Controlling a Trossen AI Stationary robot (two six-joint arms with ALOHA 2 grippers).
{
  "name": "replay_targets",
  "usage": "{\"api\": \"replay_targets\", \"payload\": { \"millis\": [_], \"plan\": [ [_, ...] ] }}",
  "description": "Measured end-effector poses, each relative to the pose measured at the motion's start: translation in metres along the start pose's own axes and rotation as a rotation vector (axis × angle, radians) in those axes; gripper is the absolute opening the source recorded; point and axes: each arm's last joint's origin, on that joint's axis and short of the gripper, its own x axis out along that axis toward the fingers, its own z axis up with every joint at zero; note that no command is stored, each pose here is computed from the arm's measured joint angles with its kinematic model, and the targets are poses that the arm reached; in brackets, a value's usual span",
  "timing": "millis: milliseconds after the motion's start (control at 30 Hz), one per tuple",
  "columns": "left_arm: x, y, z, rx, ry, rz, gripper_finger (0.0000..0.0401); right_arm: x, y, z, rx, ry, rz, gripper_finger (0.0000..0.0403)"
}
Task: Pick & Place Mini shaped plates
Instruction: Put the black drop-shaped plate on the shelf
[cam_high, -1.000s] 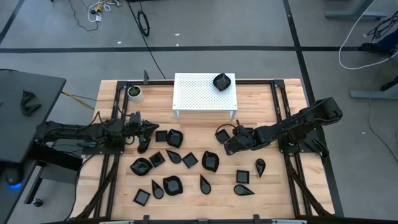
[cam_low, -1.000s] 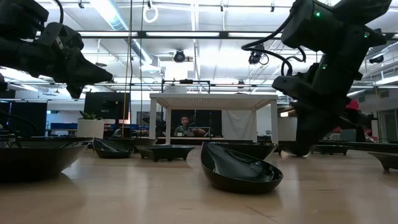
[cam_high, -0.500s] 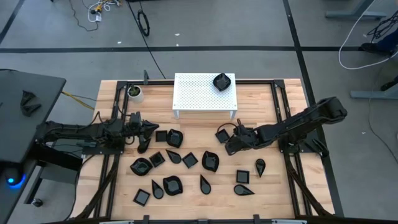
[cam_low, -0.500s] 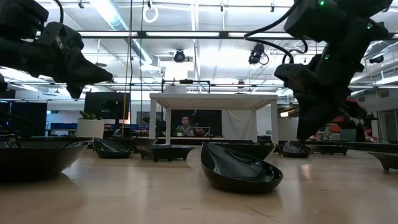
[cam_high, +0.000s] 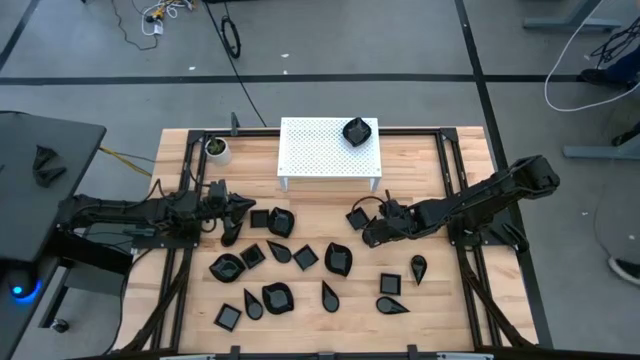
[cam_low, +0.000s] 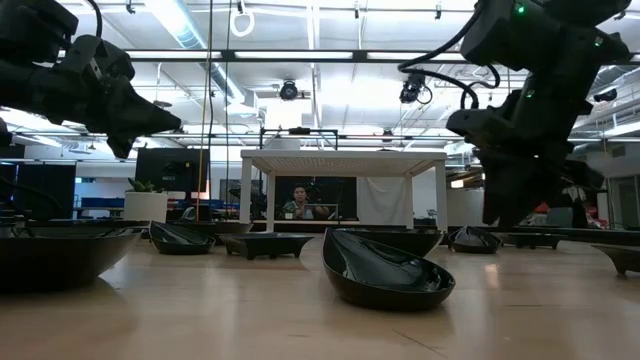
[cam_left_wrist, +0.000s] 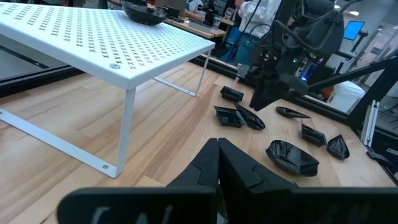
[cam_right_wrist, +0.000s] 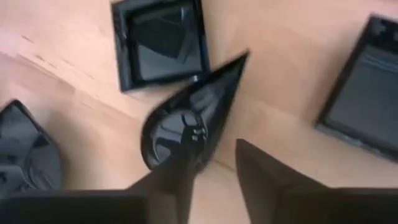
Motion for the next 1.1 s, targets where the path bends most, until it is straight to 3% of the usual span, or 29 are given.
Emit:
{"api": "replay_targets", "payload": {
  "millis": [167,367,800,1100],
  "plan": [
    [0.0,0.0,0.0,0.0,-0.001,0.0,0.0007,0.003,0.001,0.0,-0.014,-0.043,-0.01,0.0181],
    [0.0,0.0,0.0,0.0,-0.001,-0.001,0.0007,0.008,0.002,-0.001,-0.018,-0.049,-0.017,0.0182],
    [0.0,0.0,0.0,0.0,-0.002,-0.001,0.0007,0.021,0.003,-0.004,-0.057,-0.06,-0.049,0.012],
    [0.0,0.0,0.0,0.0,-0.002,-0.001,0.0007,0.023,0.003,-0.004,-0.074,-0.083,-0.061,0.0019]
  ]
}}
